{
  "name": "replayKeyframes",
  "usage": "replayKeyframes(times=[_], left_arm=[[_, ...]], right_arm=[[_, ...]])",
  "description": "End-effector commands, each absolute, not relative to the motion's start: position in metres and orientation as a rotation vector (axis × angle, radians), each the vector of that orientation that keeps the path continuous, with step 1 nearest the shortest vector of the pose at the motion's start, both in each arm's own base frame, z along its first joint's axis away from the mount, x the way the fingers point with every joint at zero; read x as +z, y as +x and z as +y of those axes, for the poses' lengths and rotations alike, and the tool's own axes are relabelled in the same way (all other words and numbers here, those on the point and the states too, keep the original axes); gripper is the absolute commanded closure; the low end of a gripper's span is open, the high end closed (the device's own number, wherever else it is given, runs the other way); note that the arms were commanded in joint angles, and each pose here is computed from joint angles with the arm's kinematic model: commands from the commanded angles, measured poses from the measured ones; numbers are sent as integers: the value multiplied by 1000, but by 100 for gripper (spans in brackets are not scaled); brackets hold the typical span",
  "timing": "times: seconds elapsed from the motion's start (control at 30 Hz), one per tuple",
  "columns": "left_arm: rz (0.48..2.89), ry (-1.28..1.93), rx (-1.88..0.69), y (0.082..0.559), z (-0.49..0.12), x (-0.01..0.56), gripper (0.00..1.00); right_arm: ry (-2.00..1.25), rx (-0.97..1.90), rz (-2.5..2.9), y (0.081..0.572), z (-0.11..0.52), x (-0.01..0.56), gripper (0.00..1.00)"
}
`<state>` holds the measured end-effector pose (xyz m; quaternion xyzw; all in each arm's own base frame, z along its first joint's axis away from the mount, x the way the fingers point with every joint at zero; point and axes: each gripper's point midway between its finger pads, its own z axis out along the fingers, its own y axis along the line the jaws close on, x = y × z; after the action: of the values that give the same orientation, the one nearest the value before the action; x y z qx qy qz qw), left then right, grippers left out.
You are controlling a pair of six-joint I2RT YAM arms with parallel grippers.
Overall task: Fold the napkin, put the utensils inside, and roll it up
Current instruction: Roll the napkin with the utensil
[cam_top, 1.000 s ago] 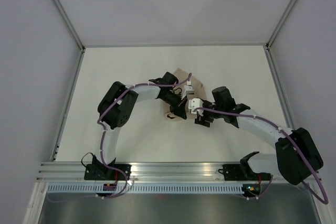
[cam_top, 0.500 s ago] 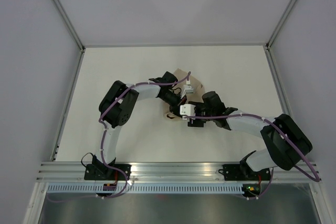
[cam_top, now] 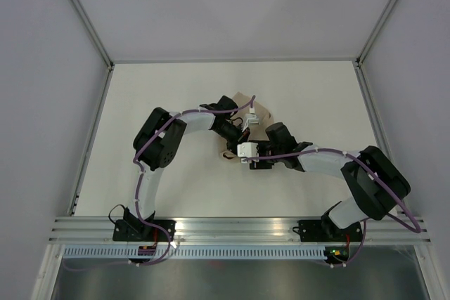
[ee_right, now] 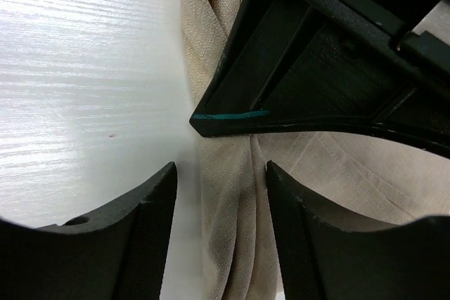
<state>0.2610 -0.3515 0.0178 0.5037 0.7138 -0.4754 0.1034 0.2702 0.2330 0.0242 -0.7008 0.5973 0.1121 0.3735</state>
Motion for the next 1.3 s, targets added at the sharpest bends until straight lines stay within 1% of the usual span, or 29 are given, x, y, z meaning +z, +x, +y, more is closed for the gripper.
replayKeyframes(times=[0.0, 0.23, 0.3, 0.4, 0.47, 0.5, 0.6, 0.73, 0.87, 1.1, 1.27], left_arm=[[2219, 1465, -1410, 254, -343, -2, 98], [2224, 1453, -1435, 253, -346, -2, 98], [2226, 1451, -1436, 253, -346, -2, 98], [2216, 1449, -1428, 255, -347, 1, 98], [2200, 1446, -1411, 257, -347, 3, 98], [2209, 1426, -1400, 258, -348, 5, 93], [2163, 1402, -1382, 265, -353, 17, 84], [2144, 1372, -1360, 273, -357, 27, 80], [2140, 1317, -1342, 281, -359, 35, 76], [2066, 1240, -1318, 291, -363, 64, 74], [2023, 1147, -1294, 310, -358, 94, 74]], right_arm=[[-1824, 278, 1489, 275, 239, 31, 41], [-1873, 268, 1520, 270, 231, 20, 54], [-1881, 276, 1522, 269, 231, 19, 56], [-1895, 288, 1542, 268, 231, 17, 63], [-1905, 295, 1548, 266, 230, 17, 66], [-1909, 301, 1551, 266, 231, 17, 67], [-1936, 336, 1580, 259, 229, 14, 72], [-1962, 368, 1607, 254, 227, 12, 78], [-1984, 386, 1635, 249, 224, 9, 82], [-1984, 429, 1666, 244, 224, 9, 86], [-1974, 491, 1707, 243, 225, 10, 88]])
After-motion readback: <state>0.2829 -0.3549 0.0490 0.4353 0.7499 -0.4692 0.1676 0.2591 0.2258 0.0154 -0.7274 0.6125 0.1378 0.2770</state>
